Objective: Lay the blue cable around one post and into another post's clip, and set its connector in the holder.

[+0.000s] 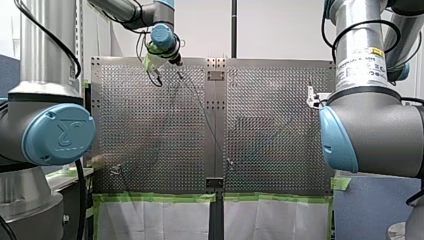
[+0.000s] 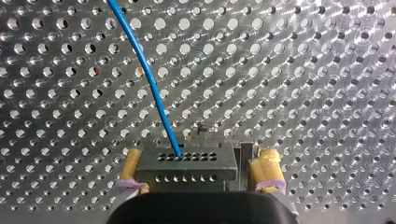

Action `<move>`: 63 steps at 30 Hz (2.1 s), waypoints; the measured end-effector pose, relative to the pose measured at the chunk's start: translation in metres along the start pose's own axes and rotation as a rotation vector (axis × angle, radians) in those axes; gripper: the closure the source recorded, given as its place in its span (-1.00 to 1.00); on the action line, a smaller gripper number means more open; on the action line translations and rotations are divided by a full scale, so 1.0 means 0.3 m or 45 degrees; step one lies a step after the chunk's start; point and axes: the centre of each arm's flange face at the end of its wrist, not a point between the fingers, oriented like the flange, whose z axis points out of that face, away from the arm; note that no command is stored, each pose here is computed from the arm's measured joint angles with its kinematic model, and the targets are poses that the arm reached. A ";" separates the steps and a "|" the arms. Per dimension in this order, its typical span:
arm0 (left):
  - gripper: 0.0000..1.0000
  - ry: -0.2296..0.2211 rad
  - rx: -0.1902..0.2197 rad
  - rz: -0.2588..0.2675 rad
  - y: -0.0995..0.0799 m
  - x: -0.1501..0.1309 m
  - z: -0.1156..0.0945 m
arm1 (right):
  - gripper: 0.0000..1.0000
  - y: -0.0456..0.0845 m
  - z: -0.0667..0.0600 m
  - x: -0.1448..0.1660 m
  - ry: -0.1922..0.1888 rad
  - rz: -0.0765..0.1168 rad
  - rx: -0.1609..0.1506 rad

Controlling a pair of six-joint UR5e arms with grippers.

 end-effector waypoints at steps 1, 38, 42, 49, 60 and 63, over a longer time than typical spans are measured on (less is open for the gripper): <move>-0.98 0.004 -0.008 0.017 -0.006 0.001 0.004 | -1.00 0.000 0.000 0.000 0.000 0.000 0.000; -0.98 0.274 -0.126 0.569 -0.043 -0.024 -0.108 | -1.00 0.000 0.000 0.000 0.000 0.000 0.000; -0.98 0.305 -0.140 0.622 -0.035 -0.023 -0.119 | -1.00 0.000 0.000 0.000 0.000 0.000 0.000; -0.98 0.316 -0.156 0.696 -0.026 -0.030 -0.123 | -1.00 0.000 0.000 0.000 0.000 0.000 0.000; -0.98 0.249 -0.194 0.799 -0.025 -0.080 -0.137 | -1.00 0.000 0.000 0.000 0.000 0.000 0.000; -0.98 0.248 -0.194 0.836 -0.025 -0.084 -0.139 | -1.00 0.000 0.000 0.000 0.000 0.000 0.000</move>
